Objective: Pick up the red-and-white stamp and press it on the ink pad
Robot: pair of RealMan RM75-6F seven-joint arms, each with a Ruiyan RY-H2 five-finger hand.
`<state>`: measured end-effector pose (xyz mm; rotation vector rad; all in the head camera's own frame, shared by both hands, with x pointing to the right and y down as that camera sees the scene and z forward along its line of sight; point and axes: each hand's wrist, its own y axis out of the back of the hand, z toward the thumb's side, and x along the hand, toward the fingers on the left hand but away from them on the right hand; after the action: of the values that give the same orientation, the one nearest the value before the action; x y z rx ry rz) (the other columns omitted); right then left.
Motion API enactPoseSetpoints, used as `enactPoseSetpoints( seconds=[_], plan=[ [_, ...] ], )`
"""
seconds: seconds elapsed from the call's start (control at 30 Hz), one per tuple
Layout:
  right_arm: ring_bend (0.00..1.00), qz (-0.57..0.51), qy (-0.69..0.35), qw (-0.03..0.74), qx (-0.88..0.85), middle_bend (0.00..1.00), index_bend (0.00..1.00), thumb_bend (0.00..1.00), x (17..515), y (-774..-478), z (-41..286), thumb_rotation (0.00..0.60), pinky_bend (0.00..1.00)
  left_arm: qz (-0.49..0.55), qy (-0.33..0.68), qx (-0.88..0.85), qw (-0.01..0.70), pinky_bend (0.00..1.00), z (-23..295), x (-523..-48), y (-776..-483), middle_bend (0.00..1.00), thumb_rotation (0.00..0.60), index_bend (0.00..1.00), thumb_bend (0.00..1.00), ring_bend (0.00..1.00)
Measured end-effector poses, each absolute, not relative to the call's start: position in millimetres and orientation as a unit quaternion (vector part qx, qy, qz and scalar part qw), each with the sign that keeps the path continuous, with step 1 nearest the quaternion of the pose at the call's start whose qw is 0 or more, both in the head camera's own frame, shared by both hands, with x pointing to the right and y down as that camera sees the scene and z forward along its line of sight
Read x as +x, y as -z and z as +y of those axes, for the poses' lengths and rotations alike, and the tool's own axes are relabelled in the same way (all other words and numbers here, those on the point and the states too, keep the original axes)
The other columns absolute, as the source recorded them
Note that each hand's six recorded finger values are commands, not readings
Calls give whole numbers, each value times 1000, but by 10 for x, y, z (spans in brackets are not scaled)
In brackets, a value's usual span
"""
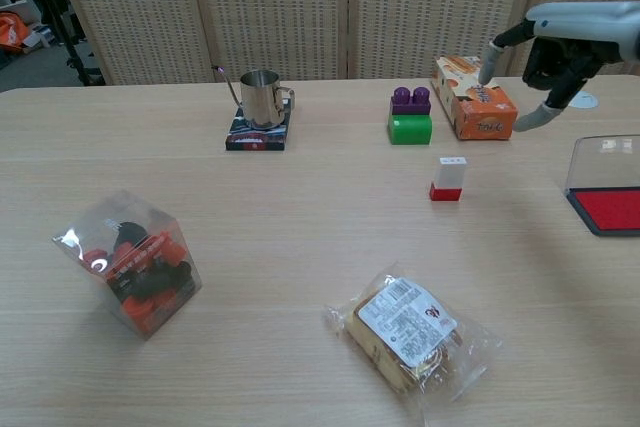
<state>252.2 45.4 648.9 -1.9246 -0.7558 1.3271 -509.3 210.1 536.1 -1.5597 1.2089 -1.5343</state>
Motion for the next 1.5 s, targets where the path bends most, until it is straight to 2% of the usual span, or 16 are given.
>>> enactPoseSetpoints(
  seconds=[0.2, 0.47, 0.97, 1.5],
  plan=[
    [983, -298, -520, 312, -737, 915, 415, 388, 2236, -6732, 469, 600, 1000, 458, 587, -589, 313, 0, 2063, -5090, -5400, 0, 600, 0, 122, 0],
    [983, -306, -549, 295, -720, 921, 430, 388, 2031, -7036, 521, 600, 1000, 458, 593, -588, 306, 0, 2042, -5113, -5443, 0, 600, 0, 122, 0],
    [983, -292, -573, 304, -703, 922, 430, 388, 1921, -7259, 569, 600, 1000, 445, 601, -592, 300, 0, 2042, -5092, -5516, 0, 600, 0, 122, 0],
    [983, -284, -582, 306, -697, 922, 430, 388, 1903, -7364, 618, 600, 1000, 445, 602, -592, 299, 0, 2042, -5091, -5524, 0, 600, 0, 122, 0]
  ],
)
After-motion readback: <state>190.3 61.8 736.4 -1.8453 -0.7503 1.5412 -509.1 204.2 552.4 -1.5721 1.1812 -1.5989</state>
